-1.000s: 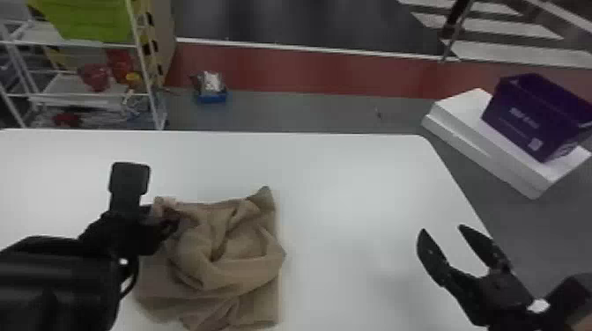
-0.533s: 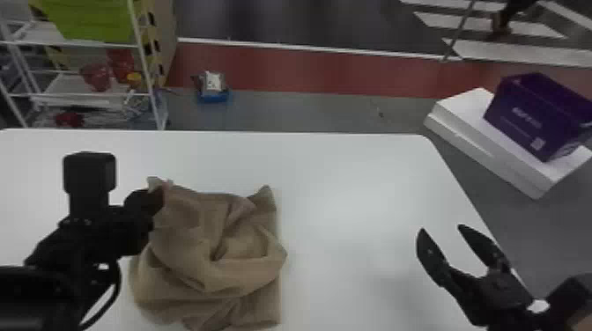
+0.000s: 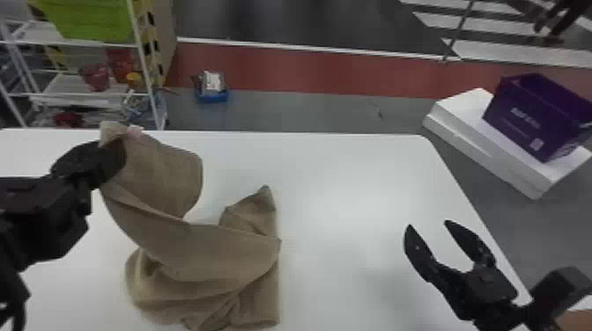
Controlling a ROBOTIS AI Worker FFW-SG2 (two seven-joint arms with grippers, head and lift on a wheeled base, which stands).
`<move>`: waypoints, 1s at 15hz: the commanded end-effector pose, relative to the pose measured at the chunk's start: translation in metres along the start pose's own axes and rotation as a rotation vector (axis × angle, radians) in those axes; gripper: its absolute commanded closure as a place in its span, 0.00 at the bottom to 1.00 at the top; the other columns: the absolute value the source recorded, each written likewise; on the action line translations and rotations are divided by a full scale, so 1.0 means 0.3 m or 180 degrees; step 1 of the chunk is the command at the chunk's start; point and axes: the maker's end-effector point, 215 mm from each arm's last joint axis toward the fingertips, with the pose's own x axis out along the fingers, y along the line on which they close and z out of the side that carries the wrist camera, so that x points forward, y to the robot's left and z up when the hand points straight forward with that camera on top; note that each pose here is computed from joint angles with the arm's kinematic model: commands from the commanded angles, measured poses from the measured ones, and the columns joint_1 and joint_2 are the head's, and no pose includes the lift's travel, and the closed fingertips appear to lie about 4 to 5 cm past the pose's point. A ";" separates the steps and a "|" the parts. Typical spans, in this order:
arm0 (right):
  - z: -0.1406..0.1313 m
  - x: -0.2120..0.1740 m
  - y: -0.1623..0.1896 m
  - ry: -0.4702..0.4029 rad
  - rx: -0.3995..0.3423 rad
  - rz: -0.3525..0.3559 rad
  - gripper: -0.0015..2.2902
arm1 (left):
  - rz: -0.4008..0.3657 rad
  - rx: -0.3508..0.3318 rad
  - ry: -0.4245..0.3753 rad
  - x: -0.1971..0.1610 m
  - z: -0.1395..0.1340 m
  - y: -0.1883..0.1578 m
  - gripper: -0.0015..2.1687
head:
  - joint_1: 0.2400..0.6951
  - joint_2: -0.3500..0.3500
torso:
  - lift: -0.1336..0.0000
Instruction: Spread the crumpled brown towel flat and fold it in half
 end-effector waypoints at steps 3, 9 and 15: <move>0.015 0.003 0.012 -0.0023 -0.0032 0.0088 0.06 | 0.0623 0.0038 -0.0022 -0.094 0.012 0.293 0.67 | 1.00 0.34 | 0.07; 0.088 0.043 0.015 -0.0109 -0.0182 0.0116 0.06 | 0.1147 -0.0094 -0.0322 -0.268 0.073 0.680 0.67 | 1.00 0.62 | 0.07; 0.163 0.239 0.137 -0.0184 -0.0155 0.0594 0.06 | 0.1125 -0.0126 -0.0330 -0.278 0.059 0.718 0.67 | 1.00 0.78 | 0.07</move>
